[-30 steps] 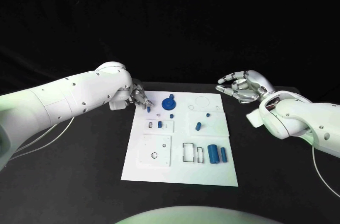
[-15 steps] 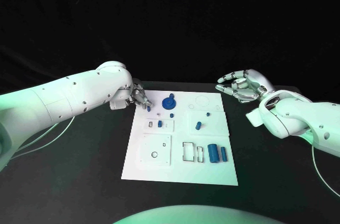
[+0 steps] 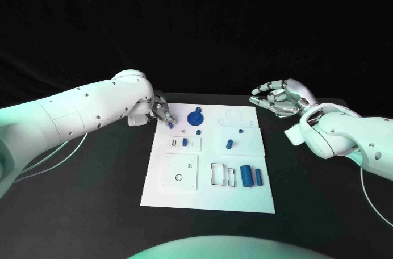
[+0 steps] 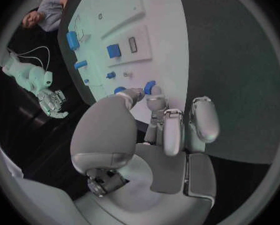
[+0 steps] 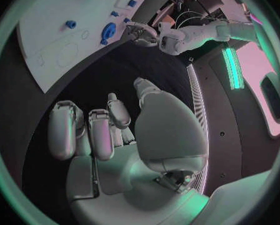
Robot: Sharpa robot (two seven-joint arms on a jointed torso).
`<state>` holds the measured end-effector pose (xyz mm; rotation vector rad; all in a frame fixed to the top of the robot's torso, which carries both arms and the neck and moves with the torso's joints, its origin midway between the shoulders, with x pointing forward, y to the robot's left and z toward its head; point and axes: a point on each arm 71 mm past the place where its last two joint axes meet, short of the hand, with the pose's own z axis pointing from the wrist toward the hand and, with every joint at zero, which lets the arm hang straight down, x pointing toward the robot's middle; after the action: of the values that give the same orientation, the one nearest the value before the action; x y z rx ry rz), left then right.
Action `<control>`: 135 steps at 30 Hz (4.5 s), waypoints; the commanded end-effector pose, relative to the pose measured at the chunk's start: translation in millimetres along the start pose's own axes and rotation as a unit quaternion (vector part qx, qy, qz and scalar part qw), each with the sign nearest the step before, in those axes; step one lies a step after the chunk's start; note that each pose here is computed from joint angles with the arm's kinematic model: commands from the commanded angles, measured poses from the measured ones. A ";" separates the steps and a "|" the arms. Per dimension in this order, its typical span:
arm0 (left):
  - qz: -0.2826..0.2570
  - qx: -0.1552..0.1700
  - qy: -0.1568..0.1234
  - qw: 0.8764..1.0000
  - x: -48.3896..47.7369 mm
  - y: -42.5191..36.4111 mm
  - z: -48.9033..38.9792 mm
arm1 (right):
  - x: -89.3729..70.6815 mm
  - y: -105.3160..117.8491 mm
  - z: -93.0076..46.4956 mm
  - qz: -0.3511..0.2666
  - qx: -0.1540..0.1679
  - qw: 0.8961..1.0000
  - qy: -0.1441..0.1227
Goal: Assemble the parts on the task board
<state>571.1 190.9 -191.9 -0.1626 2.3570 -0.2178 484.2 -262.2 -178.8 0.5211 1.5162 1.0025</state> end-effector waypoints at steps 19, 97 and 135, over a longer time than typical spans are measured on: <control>-0.061 0.038 -0.002 0.997 5.7 2.6 -8.7 | 0.2 0.8 0.0 -0.003 -0.007 1.000 0.001; 0.005 0.073 -0.002 0.997 71.9 -1.5 -30.2 | -0.6 -2.4 -0.5 -0.002 -0.004 1.000 0.000; -0.009 0.055 0.008 0.998 74.7 4.3 -20.3 | -0.6 -2.6 -1.5 -0.002 -0.004 1.000 -0.001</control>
<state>505.9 184.1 -225.5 -0.1187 2.3233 -0.3516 484.1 -265.5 -180.8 0.5246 1.5126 0.9965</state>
